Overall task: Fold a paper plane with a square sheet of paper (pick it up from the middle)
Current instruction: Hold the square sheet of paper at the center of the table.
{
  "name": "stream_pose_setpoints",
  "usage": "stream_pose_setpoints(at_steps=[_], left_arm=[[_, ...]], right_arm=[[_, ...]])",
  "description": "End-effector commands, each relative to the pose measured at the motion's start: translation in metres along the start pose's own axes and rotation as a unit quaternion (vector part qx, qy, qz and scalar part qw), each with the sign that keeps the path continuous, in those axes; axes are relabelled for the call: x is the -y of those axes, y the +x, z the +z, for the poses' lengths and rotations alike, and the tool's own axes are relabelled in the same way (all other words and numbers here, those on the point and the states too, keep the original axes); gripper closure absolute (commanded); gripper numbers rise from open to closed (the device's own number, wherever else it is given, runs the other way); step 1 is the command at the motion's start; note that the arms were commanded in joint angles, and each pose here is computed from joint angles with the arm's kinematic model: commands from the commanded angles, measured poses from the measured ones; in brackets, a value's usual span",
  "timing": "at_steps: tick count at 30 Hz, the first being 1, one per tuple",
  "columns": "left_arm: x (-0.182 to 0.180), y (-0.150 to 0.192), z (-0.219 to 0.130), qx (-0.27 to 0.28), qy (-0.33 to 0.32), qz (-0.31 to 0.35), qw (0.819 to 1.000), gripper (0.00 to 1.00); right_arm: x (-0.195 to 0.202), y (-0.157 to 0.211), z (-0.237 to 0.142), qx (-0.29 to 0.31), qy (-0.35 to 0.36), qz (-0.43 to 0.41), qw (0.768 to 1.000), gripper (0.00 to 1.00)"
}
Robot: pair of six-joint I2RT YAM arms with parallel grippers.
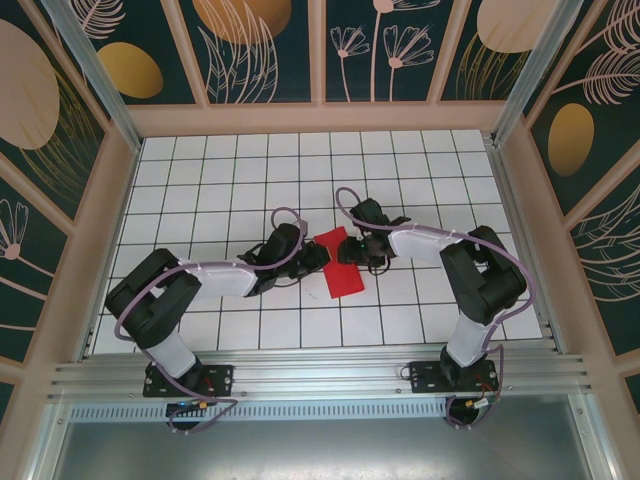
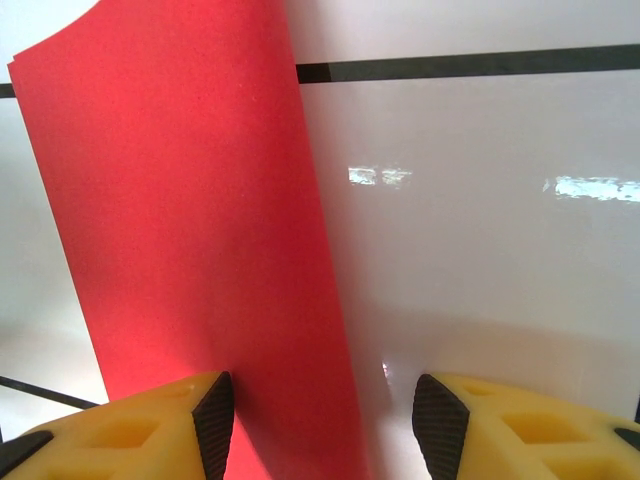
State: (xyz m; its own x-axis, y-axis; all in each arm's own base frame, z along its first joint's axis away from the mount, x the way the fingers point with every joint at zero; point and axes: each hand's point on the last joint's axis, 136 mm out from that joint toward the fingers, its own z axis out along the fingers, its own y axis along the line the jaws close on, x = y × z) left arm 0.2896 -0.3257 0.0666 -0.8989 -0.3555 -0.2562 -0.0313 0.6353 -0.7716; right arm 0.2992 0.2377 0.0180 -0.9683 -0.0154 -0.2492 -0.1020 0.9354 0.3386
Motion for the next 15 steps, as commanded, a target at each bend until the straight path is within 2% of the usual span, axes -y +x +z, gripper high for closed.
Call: stream_pose_setpoints(at_steps=[1,8,15], left_arm=[[-0.001,-0.001,0.007,0.004,-0.017,-0.021,1.000,0.84],[-0.017,0.004,0.021,-0.010,-0.050,-0.028,0.998,0.90],[-0.029,0.008,0.027,-0.021,-0.087,-0.024,0.996,0.91]], right_arm=[[0.007,0.031,0.032,-0.050,0.006,0.000,0.999,0.44],[0.008,0.032,0.033,-0.052,0.008,-0.001,0.999,0.44],[0.008,0.031,0.034,-0.054,0.009,-0.002,0.998,0.44]])
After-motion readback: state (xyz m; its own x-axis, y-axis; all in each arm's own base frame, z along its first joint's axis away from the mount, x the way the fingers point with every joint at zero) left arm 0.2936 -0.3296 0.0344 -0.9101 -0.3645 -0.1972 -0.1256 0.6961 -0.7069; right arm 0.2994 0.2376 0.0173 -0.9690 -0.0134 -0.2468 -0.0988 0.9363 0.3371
